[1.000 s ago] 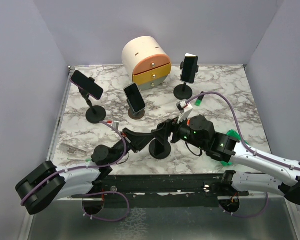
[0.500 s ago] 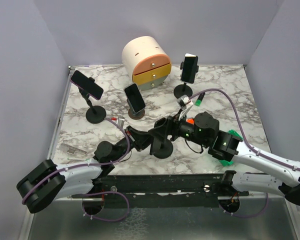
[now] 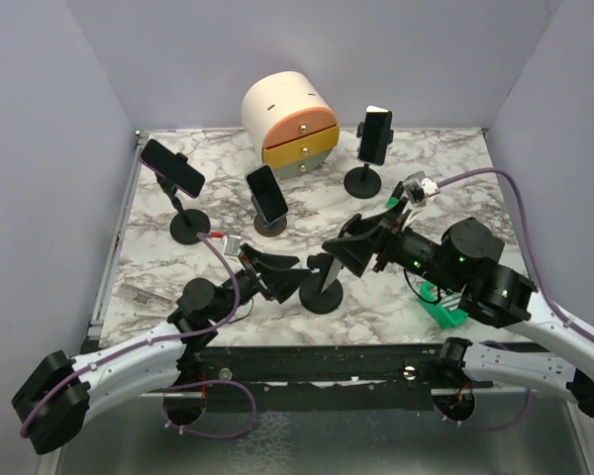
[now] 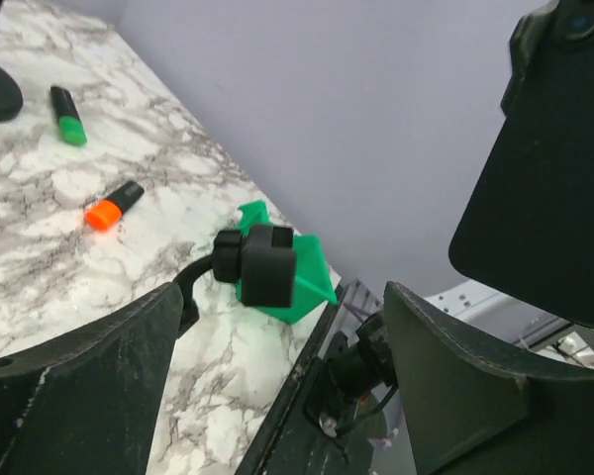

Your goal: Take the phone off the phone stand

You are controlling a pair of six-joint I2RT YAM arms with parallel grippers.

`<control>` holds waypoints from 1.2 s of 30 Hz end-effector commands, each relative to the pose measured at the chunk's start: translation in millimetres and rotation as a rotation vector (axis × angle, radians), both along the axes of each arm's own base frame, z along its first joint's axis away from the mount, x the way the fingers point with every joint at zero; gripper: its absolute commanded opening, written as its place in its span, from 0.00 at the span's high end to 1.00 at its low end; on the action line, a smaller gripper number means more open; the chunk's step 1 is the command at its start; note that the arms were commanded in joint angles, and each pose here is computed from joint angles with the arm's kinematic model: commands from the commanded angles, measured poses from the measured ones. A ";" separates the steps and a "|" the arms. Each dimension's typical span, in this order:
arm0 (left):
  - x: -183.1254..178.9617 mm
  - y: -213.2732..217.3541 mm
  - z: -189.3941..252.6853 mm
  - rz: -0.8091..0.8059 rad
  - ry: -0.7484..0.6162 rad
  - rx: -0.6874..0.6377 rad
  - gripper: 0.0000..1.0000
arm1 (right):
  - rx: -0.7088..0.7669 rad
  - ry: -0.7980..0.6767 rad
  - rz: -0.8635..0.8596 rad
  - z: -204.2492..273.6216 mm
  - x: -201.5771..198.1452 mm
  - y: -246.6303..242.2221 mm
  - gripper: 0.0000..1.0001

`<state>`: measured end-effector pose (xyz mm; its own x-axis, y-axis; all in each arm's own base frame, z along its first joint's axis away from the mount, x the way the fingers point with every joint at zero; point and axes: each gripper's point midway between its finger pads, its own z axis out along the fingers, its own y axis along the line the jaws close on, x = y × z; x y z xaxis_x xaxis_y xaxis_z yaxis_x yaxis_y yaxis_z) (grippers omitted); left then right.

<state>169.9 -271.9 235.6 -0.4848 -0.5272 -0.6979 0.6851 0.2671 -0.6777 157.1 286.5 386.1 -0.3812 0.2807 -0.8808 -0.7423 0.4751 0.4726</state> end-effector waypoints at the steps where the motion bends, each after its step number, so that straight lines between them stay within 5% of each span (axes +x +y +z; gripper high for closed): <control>1: 14.2 16.7 24.9 0.130 -0.074 0.077 0.12 | -0.024 -0.025 -0.116 14.4 7.5 -28.1 1.00; 3: 19.9 27.0 44.5 0.194 -0.115 0.106 0.01 | -0.045 -0.008 -0.185 12.0 16.2 -37.3 1.00; 9: 20.0 23.2 105.8 0.180 -0.288 0.258 0.01 | -0.057 0.048 -0.340 13.3 39.4 -47.3 1.00; 14: 18.4 -1.7 117.5 0.048 -0.347 0.423 0.01 | -0.018 0.048 -0.373 27.8 47.0 -44.3 1.00; 23: 11.1 -13.0 122.8 -0.039 -0.390 0.457 0.01 | 0.046 0.070 -0.411 38.4 52.7 -45.0 1.00; 36: 0.6 -37.1 126.6 -0.180 -0.387 0.426 0.22 | 0.049 0.090 -0.425 31.2 60.1 -35.4 1.00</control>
